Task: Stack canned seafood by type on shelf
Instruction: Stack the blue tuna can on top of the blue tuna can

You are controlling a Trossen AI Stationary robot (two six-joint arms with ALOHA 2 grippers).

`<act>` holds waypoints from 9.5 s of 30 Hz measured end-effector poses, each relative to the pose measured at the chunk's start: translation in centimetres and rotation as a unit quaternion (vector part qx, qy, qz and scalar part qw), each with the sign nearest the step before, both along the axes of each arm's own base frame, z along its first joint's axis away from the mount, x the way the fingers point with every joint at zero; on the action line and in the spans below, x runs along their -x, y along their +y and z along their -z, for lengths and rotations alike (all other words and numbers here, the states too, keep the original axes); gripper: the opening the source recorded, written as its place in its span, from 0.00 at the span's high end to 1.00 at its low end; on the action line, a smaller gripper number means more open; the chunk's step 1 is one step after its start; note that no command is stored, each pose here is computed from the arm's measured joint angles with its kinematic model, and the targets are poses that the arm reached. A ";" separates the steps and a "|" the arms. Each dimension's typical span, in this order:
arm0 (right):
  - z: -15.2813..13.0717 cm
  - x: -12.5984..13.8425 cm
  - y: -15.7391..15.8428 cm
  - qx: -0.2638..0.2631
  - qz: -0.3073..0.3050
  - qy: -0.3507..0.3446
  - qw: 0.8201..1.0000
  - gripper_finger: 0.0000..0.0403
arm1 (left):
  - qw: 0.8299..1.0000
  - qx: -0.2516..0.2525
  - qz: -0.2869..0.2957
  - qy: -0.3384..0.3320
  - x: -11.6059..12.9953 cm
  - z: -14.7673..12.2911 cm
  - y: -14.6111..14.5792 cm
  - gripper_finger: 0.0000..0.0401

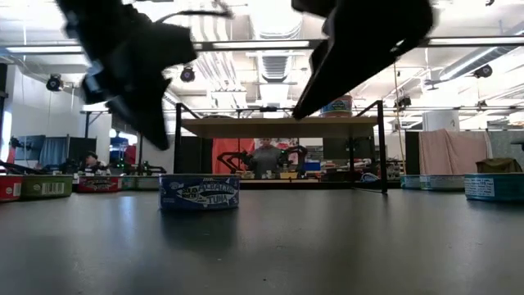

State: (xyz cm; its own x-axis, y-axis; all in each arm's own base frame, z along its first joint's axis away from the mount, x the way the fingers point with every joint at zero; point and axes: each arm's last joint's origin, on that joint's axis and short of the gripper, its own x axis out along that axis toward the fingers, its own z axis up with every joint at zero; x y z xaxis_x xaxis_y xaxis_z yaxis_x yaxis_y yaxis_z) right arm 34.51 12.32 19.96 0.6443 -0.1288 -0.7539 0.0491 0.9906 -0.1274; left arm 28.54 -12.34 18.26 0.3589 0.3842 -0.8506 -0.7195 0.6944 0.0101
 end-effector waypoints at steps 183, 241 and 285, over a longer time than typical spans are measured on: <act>-10.4 -15.1 -32.2 0.061 0.385 -0.221 0.894 0.09 | 0.869 -0.232 0.307 -0.312 9.3 -21.0 41.6 1.00; -5.5 -14.9 -32.5 0.021 0.392 -0.187 0.901 0.09 | 0.846 -0.054 0.379 -0.371 8.7 -14.9 43.6 1.00; -5.4 -15.2 -32.4 0.042 0.415 -0.215 0.883 0.09 | 0.877 -0.069 0.357 -0.314 8.6 -11.1 43.4 1.00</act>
State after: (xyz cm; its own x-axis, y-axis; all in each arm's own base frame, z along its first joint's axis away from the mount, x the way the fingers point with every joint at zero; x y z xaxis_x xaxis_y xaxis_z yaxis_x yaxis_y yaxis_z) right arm 49.75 -20.07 25.39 0.5266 -0.7346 -0.4279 0.8153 0.5790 0.0093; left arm 19.93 31.10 29.39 0.9308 -0.0447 -0.3627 0.0040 0.9937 -0.1123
